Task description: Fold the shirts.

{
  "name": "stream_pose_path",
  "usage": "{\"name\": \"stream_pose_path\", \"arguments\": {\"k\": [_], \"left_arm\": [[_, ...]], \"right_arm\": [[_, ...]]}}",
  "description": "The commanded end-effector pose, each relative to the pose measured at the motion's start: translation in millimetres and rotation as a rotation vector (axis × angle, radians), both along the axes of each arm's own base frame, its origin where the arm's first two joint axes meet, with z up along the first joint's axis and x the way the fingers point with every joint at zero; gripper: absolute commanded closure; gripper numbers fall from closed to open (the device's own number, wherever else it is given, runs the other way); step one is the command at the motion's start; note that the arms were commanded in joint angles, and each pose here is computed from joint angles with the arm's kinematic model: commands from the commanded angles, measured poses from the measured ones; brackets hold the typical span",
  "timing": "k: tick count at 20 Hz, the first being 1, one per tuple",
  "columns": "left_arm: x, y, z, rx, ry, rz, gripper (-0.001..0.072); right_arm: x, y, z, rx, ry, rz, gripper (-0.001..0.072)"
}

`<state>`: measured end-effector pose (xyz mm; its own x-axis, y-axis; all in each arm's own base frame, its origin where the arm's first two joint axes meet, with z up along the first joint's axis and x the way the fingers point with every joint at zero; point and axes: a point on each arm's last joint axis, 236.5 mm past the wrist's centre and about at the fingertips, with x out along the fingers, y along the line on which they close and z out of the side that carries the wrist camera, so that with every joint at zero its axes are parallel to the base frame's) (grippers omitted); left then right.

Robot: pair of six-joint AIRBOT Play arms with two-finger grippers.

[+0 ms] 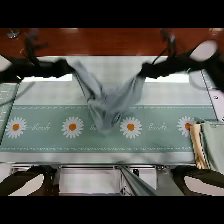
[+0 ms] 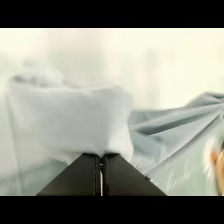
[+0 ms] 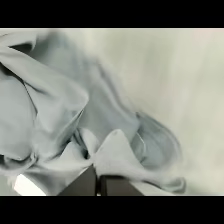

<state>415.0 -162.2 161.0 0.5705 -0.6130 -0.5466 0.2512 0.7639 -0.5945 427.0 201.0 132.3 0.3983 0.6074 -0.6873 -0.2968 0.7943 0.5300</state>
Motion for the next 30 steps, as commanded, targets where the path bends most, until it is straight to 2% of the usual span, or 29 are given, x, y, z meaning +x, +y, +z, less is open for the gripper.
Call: {"name": "stream_pose_path", "arguments": {"k": [1,4,7,9,12,16,20,23,27,30], "left_arm": [[5.7,31.1,170.7,-0.057,-0.387,0.096,0.0691],[-32.8,49.4,262.3,-0.049,-0.605,0.138,0.0691],[-80.7,64.5,309.6,-0.012,-0.744,0.186,0.0691],[-114.7,72.5,324.0,0.060,-0.806,0.214,0.0691],[-161.7,81.3,323.7,0.210,-0.839,0.238,0.0690],[-192.9,77.0,284.3,0.294,-0.709,0.182,0.0691],[-176.6,66.7,171.3,0.286,-0.357,0.046,0.0691],[-155.9,57.5,65.0,0.185,-0.076,-0.006,0.0690],[-111.4,69.3,-41.1,0.108,0.089,0.118,0.0691],[-71.1,66.5,-80.8,0.105,0.115,0.162,0.0691]], "right_arm": [[15.5,-46.6,169.0,-0.103,-0.378,-0.062,0.0689],[-35.6,-69.8,270.5,-0.172,-0.634,-0.093,0.0688],[-98.3,-93.6,315.3,-0.227,-0.769,-0.144,0.0688],[-138.0,-109.0,326.4,-0.271,-0.809,-0.172,0.0688],[-186.3,-130.3,311.9,-0.345,-0.760,-0.196,0.0688],[-222.9,-129.2,245.2,-0.367,-0.525,-0.129,0.0688],[-229.2,-104.7,134.3,-0.321,-0.216,-0.002,0.0687],[-212.6,-103.2,42.5,-0.324,-0.037,-0.006,0.0688],[-143.1,-135.9,-40.0,-0.408,0.004,-0.198,0.0687],[-85.0,-143.0,-66.9,-0.330,0.058,-0.273,0.0688]]}}
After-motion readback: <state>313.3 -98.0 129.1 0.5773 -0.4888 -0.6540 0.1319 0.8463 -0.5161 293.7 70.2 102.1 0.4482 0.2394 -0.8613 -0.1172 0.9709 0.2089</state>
